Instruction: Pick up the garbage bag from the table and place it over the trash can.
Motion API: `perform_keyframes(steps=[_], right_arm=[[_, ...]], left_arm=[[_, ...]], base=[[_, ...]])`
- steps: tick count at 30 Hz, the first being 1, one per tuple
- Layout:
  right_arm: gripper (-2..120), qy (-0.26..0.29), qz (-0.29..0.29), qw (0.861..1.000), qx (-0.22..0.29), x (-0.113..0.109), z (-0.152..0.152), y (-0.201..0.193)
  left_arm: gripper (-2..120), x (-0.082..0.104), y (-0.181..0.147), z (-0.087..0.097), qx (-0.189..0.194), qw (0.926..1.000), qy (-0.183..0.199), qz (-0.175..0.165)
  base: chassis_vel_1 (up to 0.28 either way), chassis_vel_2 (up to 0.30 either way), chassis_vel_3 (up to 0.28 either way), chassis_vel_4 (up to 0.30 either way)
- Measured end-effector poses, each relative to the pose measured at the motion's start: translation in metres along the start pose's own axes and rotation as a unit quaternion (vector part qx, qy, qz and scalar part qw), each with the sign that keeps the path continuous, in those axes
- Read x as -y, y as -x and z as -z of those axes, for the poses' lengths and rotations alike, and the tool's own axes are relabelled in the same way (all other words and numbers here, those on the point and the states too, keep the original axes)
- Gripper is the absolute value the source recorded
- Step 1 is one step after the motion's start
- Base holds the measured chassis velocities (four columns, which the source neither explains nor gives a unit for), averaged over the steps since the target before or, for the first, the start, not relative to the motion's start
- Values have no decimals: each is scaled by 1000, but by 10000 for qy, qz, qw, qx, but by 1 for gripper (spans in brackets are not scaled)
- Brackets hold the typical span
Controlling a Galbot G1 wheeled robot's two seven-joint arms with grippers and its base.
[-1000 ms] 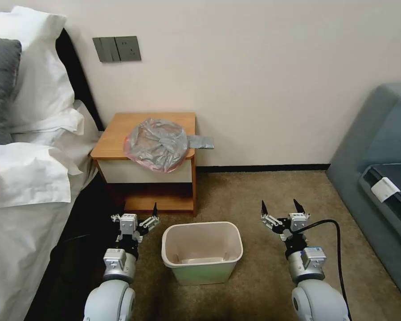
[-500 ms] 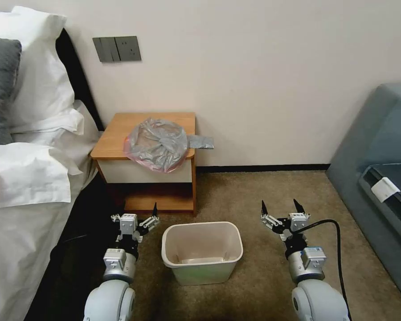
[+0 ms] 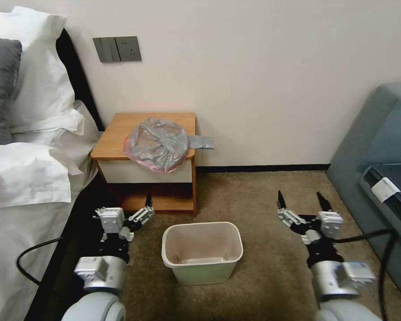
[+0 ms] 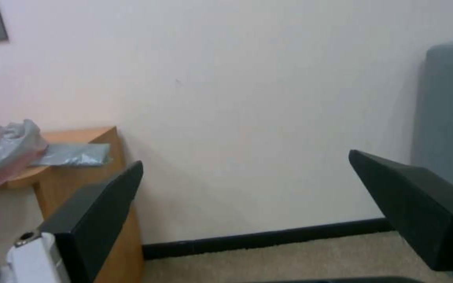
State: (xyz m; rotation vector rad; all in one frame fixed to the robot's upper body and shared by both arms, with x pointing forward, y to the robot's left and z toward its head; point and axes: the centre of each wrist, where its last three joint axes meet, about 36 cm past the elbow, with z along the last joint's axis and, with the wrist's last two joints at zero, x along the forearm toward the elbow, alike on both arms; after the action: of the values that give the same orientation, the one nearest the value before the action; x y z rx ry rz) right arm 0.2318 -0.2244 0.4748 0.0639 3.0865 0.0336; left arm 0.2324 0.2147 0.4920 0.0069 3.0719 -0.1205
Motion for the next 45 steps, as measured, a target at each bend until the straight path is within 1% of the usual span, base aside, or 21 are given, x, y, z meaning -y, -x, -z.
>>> perform_keyframes(steps=[1, 2, 5, 6, 7, 9, 18, 21, 24, 25, 28, 30, 32, 33, 37, 38, 40, 41, 43, 44, 45], right_arm=[[100, 1, -2, 10000, 5, 0, 1, 0], [100, 1, -2, 10000, 5, 0, 1, 0], [100, 54, -6, 10000, -38, 0, 1, 0], [100, 182, 5, 9997, -147, 0, 0, 0], [100, 182, 5, 9997, -147, 0, 0, 0], [100, 424, 50, 9981, -440, 0, -5, 2], [100, 497, 58, 9974, -526, 0, -7, 3], [100, 699, 82, 9961, -535, 0, -7, 7], [100, 1113, 153, 9920, -571, 0, -10, 17], [100, 1113, 153, 9920, -571, 0, -10, 17], [100, 1515, 227, 9862, -622, 0, -13, 27], [100, 1616, 247, 9845, -635, 1, -13, 30], [100, 1941, 320, 9781, -680, 1, -15, 38], [100, 1941, 320, 9781, -680, 1, -15, 38], [100, 2456, 449, 9653, -769, 2, -17, 53], [100, 2456, 449, 9653, -769, 2, -17, 53], [100, 2734, 524, 9569, -828, 2, -18, 61], [100, 2734, 524, 9569, -828, 2, -18, 61], [100, 3039, 615, 9465, -891, 3, -18, 70], [100, 3039, 615, 9465, -891, 3, -18, 70], [100, 3170, 656, 9417, -923, 3, -18, 74]], left_arm=[[100, -1, -4, 2, -155, 9999, -15, -67], [100, -1, -4, 2, -155, 9999, -15, -67], [100, -2, -8, 1, -314, 9994, 28, -133], [100, -2, -8, 0, -335, 9993, 37, -138], [100, -2, -8, 0, -335, 9993, 37, -138], [100, -3, -9, -3, -374, 9992, 54, -141], [100, -3, -11, -7, -304, 9994, 34, -130], [100, -2, -13, -3, -204, 9997, -26, -117], [100, -3, -17, 3, -135, 9998, -90, -101], [100, -3, -17, 3, -135, 9998, -90, -101], [100, -4, -20, 6, -142, 9998, -102, -74], [100, -4, -21, 6, -145, 9998, -105, -69], [100, -4, -21, 6, -145, 9998, -122, -47], [100, -4, -21, 6, -145, 9998, -122, -47], [100, -4, -21, 6, -127, 9998, -159, -21], [100, -4, -21, 6, -127, 9998, -159, -21], [100, -3, -20, 5, -113, 9998, -171, -21], [100, -3, -20, 5, -113, 9998, -171, -21], [100, -3, -19, 5, -104, 9998, -176, -26], [100, -3, -19, 5, -104, 9998, -176, -26], [100, -4, -19, 5, -105, 9998, -178, -32]], base=[[0, 0, 0, 0], [0, 0, 0, 0], [0, 0, 0, 0], [0, 0, 0, 0], [0, 0, 0, 0], [0, 0, 0, 0], [0, 0, 0, 0], [0, 0, 0, 0], [0, 0, 0, 0], [0, 0, 0, 0], [0, 0, 0, 0], [0, 0, 0, 0], [0, 0, 0, 0], [0, 0, 0, 0], [0, 0, 0, 0], [0, 0, 0, 0], [0, 0, 0, 0], [0, 0, 0, 0], [0, 0, 0, 0], [0, 0, 0, 0], [0, 0, 0, 0]])
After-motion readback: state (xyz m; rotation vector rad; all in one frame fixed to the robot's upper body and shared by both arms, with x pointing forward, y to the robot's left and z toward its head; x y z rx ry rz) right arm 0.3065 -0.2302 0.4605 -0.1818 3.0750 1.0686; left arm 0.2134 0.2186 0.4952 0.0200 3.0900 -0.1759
